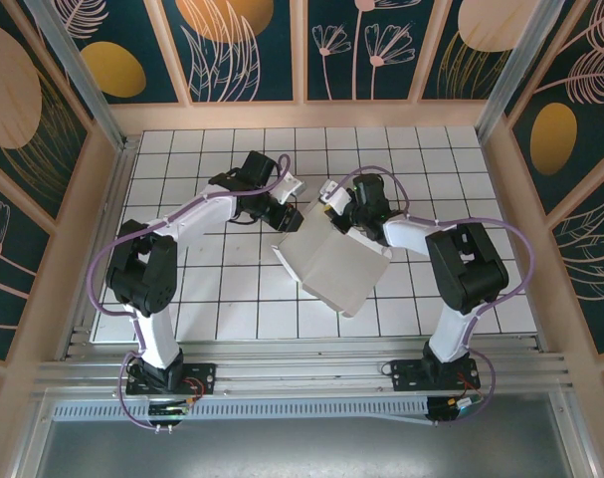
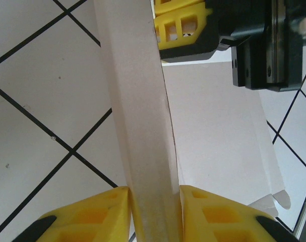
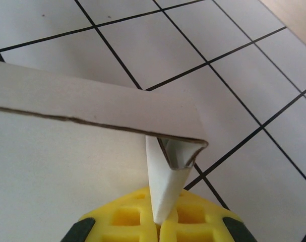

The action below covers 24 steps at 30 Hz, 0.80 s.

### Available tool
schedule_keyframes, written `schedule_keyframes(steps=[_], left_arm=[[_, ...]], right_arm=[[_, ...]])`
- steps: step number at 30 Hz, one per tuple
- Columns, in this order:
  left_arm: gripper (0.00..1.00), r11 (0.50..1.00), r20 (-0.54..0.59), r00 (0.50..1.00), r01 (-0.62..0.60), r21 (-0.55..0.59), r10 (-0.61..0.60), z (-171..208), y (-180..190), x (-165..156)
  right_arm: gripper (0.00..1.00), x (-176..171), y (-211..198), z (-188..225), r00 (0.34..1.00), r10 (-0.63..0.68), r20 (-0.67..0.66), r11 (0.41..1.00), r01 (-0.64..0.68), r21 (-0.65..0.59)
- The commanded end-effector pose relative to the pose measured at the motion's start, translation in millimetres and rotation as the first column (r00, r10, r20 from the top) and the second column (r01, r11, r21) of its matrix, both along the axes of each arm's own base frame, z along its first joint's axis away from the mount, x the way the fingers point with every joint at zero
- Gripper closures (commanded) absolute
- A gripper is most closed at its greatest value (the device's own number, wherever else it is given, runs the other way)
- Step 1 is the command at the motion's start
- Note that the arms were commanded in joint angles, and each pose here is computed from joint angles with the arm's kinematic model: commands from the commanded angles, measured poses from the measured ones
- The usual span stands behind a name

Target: Fold the paper box

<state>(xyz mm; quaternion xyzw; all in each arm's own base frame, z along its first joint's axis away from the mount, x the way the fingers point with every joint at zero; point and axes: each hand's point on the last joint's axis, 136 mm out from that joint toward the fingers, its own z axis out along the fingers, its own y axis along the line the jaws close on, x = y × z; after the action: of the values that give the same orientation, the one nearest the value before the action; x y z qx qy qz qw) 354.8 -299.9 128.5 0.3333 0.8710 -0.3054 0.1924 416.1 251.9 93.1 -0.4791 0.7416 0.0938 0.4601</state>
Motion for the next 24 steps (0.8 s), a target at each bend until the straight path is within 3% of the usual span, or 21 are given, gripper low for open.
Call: schedule_keyframes(steps=[1,10,15,19,24], left_arm=[[0.70,0.996,0.053,0.998,0.040,-0.078,-0.036,25,-15,-7],[0.67,0.994,0.075,0.997,0.040,-0.103,-0.032,27,-18,-5],[0.56,0.986,0.041,0.996,0.082,-0.144,-0.077,23,-26,-14],[0.55,0.992,0.040,0.996,0.077,-0.100,-0.073,11,-25,-18],[0.53,0.995,0.073,0.997,0.026,-0.095,-0.019,13,-23,-8]], right_arm=[[0.97,1,6,7,0.995,0.002,0.097,1.000,0.001,-0.029],[0.99,-5,10,-12,0.977,0.018,0.212,0.990,0.012,-0.139],[1.00,-6,19,4,0.975,0.005,0.222,1.000,-0.009,0.017],[1.00,-4,28,21,0.981,-0.026,0.195,0.985,-0.009,0.174],[1.00,-1,34,26,0.979,-0.087,0.184,0.964,0.036,0.265]])
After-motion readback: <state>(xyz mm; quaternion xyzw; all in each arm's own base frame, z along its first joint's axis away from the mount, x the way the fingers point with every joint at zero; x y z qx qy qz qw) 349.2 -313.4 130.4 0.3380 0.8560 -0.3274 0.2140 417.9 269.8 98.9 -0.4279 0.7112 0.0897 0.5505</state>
